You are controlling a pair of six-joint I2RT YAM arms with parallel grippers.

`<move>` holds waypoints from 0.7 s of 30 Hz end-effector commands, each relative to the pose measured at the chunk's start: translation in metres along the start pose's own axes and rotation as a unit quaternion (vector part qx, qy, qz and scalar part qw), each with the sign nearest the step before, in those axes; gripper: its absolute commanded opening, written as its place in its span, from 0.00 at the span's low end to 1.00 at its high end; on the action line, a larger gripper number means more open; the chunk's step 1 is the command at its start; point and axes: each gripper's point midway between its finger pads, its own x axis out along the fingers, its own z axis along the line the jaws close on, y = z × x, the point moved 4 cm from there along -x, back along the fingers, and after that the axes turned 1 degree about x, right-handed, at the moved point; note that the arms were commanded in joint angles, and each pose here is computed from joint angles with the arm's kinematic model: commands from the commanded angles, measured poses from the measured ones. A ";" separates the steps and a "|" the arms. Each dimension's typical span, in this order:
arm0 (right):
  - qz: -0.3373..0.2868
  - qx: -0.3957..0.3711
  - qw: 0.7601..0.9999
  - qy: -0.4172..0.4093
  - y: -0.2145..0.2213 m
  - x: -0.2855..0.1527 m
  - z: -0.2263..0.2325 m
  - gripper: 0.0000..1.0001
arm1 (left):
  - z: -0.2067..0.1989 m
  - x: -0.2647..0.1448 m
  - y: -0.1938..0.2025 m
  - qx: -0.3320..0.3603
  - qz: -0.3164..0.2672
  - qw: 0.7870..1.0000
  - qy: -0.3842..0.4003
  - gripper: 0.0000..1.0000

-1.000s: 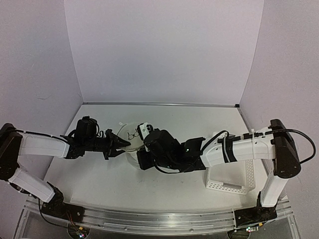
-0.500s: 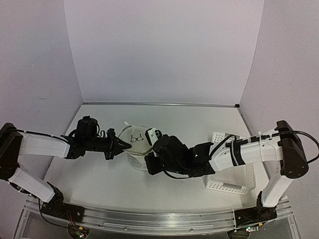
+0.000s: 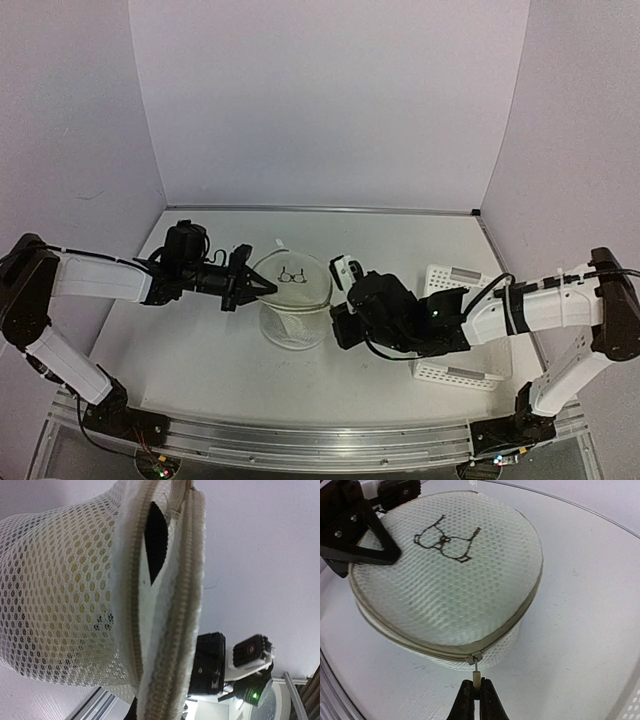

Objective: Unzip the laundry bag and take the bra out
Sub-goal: Unzip the zipper of the laundry bag.

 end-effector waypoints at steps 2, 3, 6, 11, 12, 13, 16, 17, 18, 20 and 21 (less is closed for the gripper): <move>-0.021 -0.011 0.999 0.048 -0.018 -0.011 -0.047 0.00 | -0.030 0.003 -0.001 0.086 0.058 0.994 0.034 0.00; -0.021 -0.011 0.998 0.050 -0.019 -0.011 -0.052 0.00 | -0.030 0.004 -0.002 0.092 0.062 0.994 0.025 0.00; -0.017 -0.012 0.999 0.048 -0.021 -0.009 -0.066 0.00 | -0.018 0.007 -0.010 0.109 0.070 0.991 -0.044 0.00; -0.019 -0.025 0.999 0.012 -0.026 -0.017 -0.061 0.00 | -0.016 0.006 -0.029 0.125 0.072 0.987 -0.070 0.00; -0.020 -0.027 0.999 0.003 -0.027 -0.020 -0.059 0.00 | -0.016 0.006 -0.034 0.128 0.072 0.986 -0.074 0.00; -0.019 -0.028 0.999 -0.005 -0.027 -0.022 -0.057 0.00 | -0.017 0.005 -0.039 0.132 0.070 0.986 -0.075 0.00; -0.019 -0.024 0.999 -0.039 -0.033 -0.029 -0.047 0.00 | -0.023 0.003 -0.056 0.139 0.065 0.986 -0.071 0.00; -0.018 -0.022 0.998 -0.050 -0.034 -0.031 -0.043 0.00 | -0.028 0.002 -0.062 0.146 0.063 0.985 -0.068 0.00; -0.017 -0.022 0.998 -0.057 -0.036 -0.033 -0.038 0.00 | -0.031 0.003 -0.066 0.150 0.063 0.984 -0.066 0.00; -0.018 -0.022 0.998 -0.064 -0.038 -0.036 -0.027 0.00 | -0.035 0.005 -0.074 0.155 0.066 0.983 -0.067 0.01; -0.018 -0.019 0.997 -0.068 -0.039 -0.037 -0.022 0.00 | -0.037 0.006 -0.079 0.158 0.066 0.983 -0.068 0.02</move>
